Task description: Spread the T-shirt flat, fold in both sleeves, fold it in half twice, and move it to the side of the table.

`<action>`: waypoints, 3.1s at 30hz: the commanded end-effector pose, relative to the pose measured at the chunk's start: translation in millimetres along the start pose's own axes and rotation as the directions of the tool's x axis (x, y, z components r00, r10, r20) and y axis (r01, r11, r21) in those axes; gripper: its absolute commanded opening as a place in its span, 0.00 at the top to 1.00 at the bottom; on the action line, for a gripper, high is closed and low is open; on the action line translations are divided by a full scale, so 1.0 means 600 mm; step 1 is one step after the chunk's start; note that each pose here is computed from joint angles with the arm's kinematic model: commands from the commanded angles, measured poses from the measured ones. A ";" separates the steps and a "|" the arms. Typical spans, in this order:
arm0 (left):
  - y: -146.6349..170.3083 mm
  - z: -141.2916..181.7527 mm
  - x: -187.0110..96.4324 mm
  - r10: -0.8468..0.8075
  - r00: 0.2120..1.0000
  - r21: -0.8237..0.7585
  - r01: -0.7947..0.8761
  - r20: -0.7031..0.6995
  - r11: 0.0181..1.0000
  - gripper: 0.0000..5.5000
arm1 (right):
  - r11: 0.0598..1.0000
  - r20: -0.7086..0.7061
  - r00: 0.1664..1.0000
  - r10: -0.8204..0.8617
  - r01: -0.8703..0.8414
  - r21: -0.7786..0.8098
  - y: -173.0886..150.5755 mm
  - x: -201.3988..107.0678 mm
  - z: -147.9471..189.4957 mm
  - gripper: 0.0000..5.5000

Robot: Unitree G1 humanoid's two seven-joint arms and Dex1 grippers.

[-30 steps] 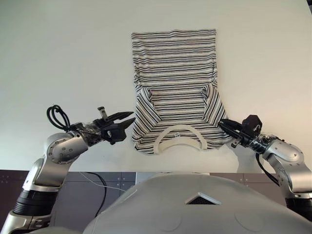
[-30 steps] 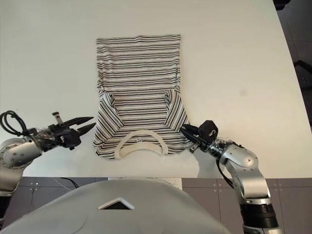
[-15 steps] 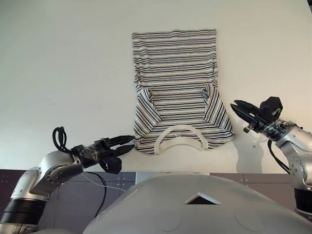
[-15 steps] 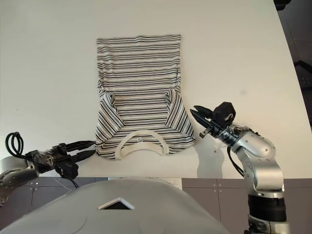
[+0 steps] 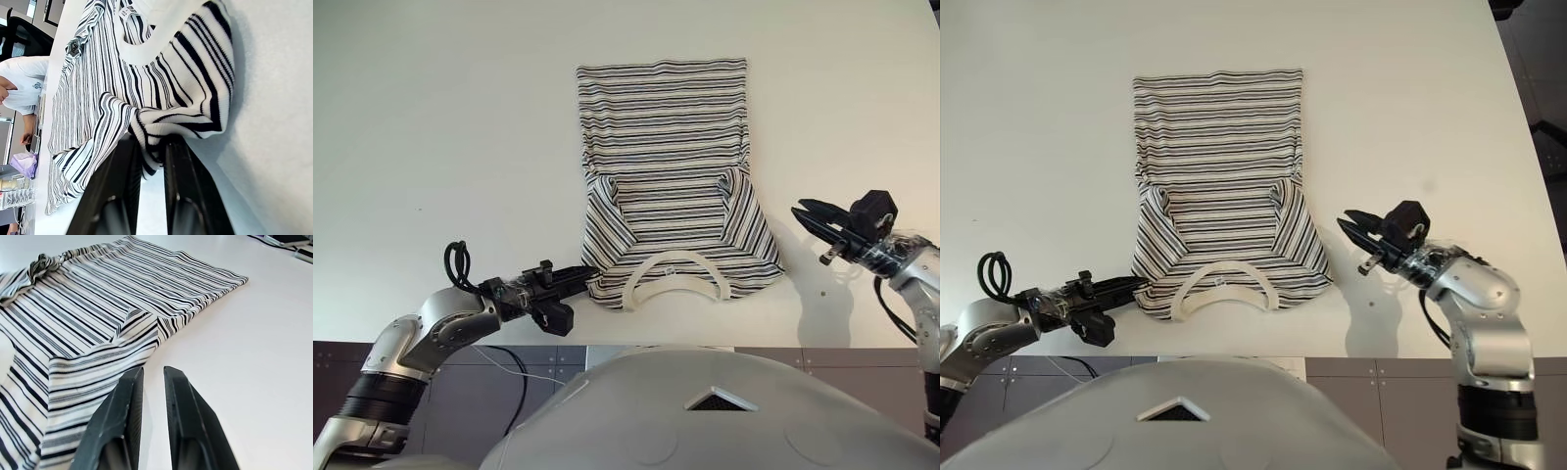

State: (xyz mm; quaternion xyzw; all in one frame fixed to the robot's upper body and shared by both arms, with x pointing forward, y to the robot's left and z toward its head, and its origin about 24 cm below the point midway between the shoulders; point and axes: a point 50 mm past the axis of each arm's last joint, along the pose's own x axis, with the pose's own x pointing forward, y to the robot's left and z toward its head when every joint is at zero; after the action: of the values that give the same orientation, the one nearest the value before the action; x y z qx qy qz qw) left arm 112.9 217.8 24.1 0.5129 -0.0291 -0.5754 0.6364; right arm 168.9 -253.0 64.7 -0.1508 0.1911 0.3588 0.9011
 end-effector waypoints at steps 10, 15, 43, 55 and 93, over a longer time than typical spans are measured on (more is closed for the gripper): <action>-0.063 -0.017 -0.010 -0.179 0.981 -0.098 0.171 -0.080 0.980 0.98 | 0.529 -0.240 0.913 0.331 -0.390 -0.754 0.029 -0.057 -0.050 0.68; -0.056 -0.021 -0.006 -0.178 0.981 -0.084 0.172 -0.071 0.982 0.98 | 0.494 -0.223 0.912 0.345 -0.379 -0.783 0.046 -0.037 -0.075 0.68; -0.033 -0.017 0.001 -0.125 0.991 -0.119 0.119 -0.042 0.986 0.98 | 0.492 -0.207 0.890 0.406 -0.404 -0.771 0.070 -0.002 -0.091 0.98; 0.050 0.029 -0.044 -0.118 0.991 -0.337 0.131 0.057 0.932 0.98 | 0.576 -0.220 0.830 0.512 -0.522 -0.630 0.054 -0.057 0.019 0.98; 0.292 -0.149 0.131 0.212 0.959 -0.715 -0.281 -0.187 0.640 0.98 | 0.943 -0.158 0.937 0.313 -0.326 -0.070 -0.195 0.172 0.103 0.98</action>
State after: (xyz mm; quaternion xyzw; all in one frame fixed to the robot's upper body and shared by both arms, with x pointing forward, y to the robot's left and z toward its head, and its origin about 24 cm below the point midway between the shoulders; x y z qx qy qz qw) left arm 312.2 177.0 67.8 0.2178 0.1491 -0.4361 0.8603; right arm 324.7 -253.4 84.8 -0.1759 0.2727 0.5127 0.7949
